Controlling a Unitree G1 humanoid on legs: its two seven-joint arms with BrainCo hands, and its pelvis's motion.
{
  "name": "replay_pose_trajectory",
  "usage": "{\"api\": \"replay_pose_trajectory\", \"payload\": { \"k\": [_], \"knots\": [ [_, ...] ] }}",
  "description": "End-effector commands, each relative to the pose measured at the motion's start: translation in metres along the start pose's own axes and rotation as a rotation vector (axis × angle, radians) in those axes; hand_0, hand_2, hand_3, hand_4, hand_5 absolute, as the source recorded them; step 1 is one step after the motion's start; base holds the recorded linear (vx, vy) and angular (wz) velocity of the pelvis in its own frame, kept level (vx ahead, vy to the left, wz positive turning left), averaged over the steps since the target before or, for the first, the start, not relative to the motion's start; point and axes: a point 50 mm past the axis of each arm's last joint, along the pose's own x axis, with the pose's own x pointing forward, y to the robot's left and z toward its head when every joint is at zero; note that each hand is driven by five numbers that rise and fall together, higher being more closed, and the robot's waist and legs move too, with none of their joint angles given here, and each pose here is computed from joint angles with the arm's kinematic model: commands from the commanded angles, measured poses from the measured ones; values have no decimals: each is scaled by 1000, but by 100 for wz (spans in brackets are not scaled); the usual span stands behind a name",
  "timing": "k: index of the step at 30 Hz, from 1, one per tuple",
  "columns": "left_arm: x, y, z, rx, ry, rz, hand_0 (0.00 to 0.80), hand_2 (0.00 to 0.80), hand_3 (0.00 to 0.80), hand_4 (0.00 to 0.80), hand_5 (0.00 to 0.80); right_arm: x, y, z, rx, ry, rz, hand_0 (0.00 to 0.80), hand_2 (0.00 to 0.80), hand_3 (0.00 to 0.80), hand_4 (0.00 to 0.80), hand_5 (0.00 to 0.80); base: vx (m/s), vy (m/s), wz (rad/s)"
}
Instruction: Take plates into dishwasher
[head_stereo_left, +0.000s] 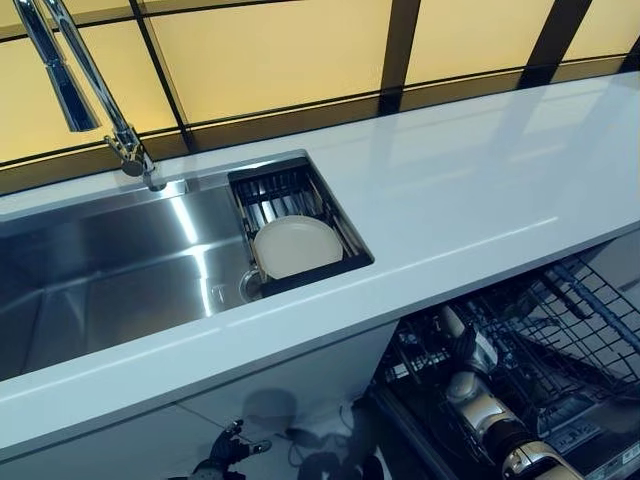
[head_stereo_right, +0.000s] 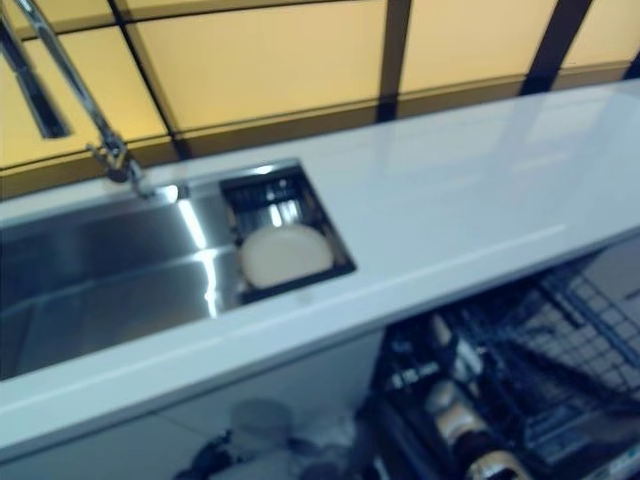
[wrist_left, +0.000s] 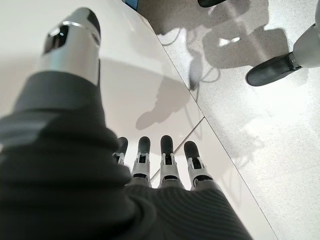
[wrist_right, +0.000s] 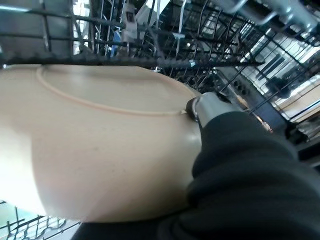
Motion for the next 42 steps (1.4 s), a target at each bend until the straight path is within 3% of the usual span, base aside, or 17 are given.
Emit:
{"api": "replay_pose_trajectory", "payload": {
  "k": [1, 19, 20, 22, 23, 42],
  "knots": [
    [8, -1, 29, 18, -93, -4, 0, 0, 0, 0, 0, 0, 10, -6, -48, 46, 51, 800, 800, 800, 800, 800, -5, -9, 5],
    [10, 3, 32, 32, -98, 2, 0, 0, 0, 0, 0, -9, 18, -27, -55, 104, 97, 781, 781, 781, 781, 781, 0, 0, 0],
    [10, 3, 33, 32, -99, 3, 0, 0, 0, 0, 0, -9, 17, -27, -52, 107, 95, 565, 565, 565, 565, 565, 0, 0, 0],
    [10, 3, 33, 32, -99, 2, 0, 0, 0, 0, 0, -9, 18, -27, -50, 112, 94, 238, 238, 238, 238, 238, 0, 0, 0],
    [10, 3, 33, 32, -99, 2, 0, 0, 0, 0, 0, -9, 18, -27, -48, 113, 93, 0, 0, 0, 0, 0, 0, 0, 0],
    [9, 3, 27, 28, -82, 9, 0, 0, 0, 0, 0, -14, 22, -32, -38, 129, 113, 0, 0, 0, 0, 0, 0, 0, 0]
  ]
}}
